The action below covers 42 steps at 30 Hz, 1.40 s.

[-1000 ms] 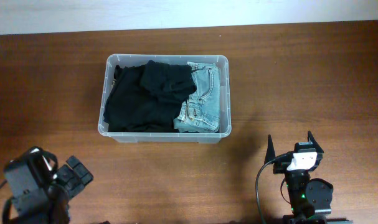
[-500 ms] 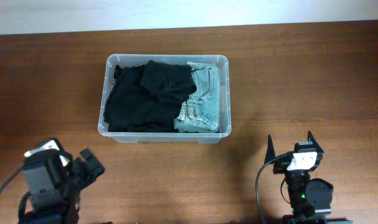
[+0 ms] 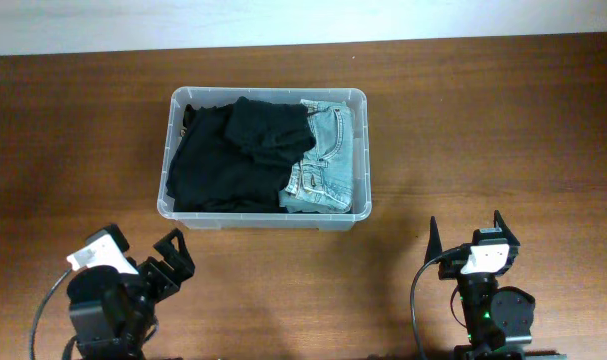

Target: Pack container

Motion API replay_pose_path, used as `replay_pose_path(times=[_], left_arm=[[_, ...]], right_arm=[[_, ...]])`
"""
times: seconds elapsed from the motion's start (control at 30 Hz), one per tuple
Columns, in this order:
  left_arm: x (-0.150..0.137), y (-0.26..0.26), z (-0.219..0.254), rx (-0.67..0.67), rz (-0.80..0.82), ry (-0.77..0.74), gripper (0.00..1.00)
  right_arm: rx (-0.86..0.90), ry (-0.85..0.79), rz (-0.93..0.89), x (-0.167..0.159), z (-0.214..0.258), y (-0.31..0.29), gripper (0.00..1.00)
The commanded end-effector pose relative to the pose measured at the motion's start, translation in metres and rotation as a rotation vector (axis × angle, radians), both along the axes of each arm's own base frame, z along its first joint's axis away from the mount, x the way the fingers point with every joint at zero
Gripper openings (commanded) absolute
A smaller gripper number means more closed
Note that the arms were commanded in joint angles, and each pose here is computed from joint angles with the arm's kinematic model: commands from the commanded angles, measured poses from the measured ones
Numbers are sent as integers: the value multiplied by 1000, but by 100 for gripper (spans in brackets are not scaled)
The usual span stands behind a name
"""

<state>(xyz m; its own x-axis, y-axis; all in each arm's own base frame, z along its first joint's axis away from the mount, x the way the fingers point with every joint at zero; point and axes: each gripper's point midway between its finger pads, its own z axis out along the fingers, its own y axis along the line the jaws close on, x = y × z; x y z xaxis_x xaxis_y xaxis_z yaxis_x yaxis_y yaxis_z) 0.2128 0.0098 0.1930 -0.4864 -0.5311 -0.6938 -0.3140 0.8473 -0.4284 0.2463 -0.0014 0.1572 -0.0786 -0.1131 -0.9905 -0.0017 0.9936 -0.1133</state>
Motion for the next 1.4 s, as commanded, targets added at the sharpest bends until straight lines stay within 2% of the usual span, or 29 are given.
replay_pose_path(times=[0.0,0.1,0.33,0.6,0.8,0.97,1.13,1.37], left_arm=[[-2,-2,-3,-13,0,5,99],[-2,5,0,16,27,-12,99],[5,-7,28,205,-142,-147,100],[11,-27,62,297,-276,-384,99],[18,-43,54,282,-353,-512,99],[21,-43,53,303,-348,-586,99],[20,-43,55,397,-358,-673,99],[19,-42,58,424,-343,-748,99]], right_arm=[[-7,1,-12,0,-2,-3,98],[-7,1,-12,0,-2,-3,99],[-7,1,-12,0,-2,-3,98],[-7,1,-12,0,-2,-3,98],[-7,1,-12,0,-2,-3,98],[-7,1,-12,0,-2,-3,98],[-7,1,-12,0,-2,-3,98],[-7,1,-12,0,-2,-3,98]])
